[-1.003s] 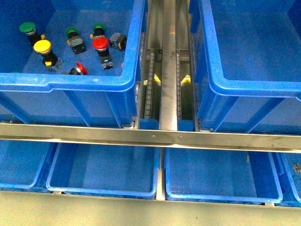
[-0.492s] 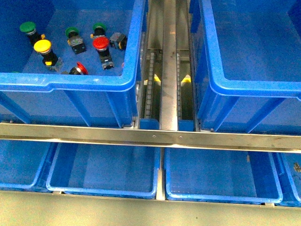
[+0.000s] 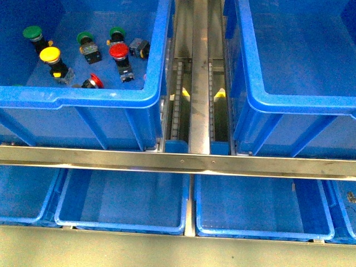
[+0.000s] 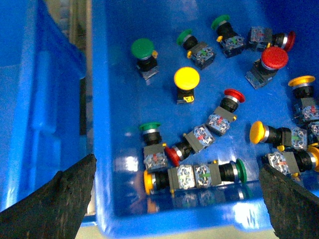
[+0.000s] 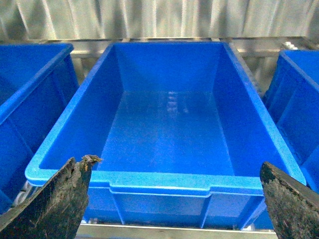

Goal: Pick red and yellow buttons and place in box

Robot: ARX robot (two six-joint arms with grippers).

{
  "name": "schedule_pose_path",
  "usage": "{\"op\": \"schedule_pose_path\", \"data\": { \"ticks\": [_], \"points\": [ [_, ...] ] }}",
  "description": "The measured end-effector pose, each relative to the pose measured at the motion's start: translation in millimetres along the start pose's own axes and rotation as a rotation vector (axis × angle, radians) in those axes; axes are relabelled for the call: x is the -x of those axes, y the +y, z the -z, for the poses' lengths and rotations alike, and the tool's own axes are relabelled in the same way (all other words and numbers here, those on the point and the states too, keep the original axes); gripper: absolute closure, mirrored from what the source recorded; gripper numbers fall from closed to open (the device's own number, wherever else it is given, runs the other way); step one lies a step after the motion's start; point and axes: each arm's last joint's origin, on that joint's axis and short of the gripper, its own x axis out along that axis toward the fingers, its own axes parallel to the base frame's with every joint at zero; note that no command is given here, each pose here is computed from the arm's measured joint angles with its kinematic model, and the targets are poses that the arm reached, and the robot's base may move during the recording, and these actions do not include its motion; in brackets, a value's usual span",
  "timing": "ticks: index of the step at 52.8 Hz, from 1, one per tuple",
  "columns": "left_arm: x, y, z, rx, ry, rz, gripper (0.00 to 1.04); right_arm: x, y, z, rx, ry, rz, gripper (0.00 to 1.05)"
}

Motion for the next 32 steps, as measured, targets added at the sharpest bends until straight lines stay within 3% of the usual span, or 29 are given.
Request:
{"op": "schedule_pose_path", "data": {
  "ticks": [11,32],
  "points": [
    [-65.5,-15.6,-11.5,-0.068,0.06,0.119,0.08,0.0,0.0,0.0,0.0,0.0,0.0,0.06],
    [-145.2,-50.0,-35.9,-0.144,0.096,0.249,0.08,0.0,0.0,0.0,0.0,0.0,0.0,0.06]
  ]
}}
